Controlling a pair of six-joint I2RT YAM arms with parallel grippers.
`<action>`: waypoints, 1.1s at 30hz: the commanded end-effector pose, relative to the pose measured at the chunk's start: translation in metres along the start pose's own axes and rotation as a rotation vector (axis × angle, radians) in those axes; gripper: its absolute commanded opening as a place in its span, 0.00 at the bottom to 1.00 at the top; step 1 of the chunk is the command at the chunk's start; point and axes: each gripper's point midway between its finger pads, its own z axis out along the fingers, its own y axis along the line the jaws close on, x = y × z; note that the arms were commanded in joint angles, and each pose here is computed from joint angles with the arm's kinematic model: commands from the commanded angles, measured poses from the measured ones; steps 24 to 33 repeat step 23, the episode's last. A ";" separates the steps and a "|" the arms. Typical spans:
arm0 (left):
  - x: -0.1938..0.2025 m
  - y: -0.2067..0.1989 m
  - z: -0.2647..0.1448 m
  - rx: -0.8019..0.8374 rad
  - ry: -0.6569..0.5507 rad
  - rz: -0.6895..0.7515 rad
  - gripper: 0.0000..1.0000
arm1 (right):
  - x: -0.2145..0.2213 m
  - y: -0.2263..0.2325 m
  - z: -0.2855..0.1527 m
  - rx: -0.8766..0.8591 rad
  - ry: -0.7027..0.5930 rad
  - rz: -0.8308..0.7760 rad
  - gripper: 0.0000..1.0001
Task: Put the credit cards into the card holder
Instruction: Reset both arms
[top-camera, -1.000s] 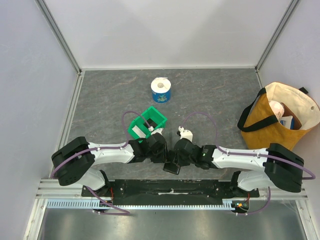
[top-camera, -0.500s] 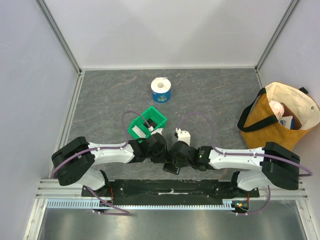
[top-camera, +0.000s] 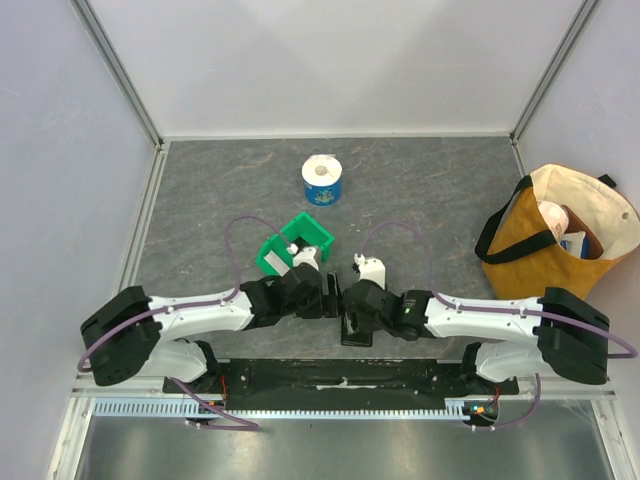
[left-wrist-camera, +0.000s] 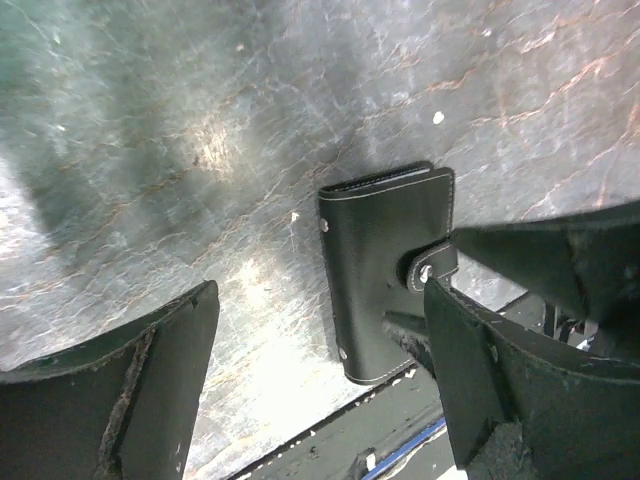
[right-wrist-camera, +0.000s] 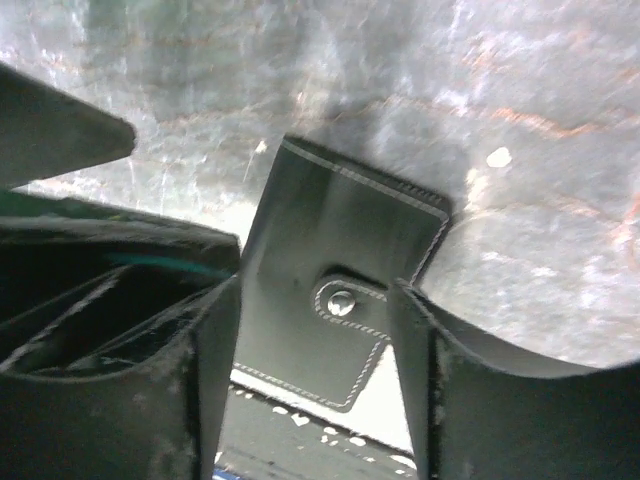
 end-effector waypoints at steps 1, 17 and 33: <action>-0.029 -0.010 -0.020 0.026 -0.143 0.066 0.89 | -0.071 0.015 -0.021 -0.065 -0.195 0.008 0.73; -0.096 0.021 -0.122 -0.072 -0.497 0.107 0.91 | -0.129 -0.112 -0.055 0.175 -0.397 0.205 0.98; -0.105 0.033 -0.138 -0.120 -0.549 0.107 0.91 | -0.144 -0.168 -0.060 0.308 -0.417 0.265 0.98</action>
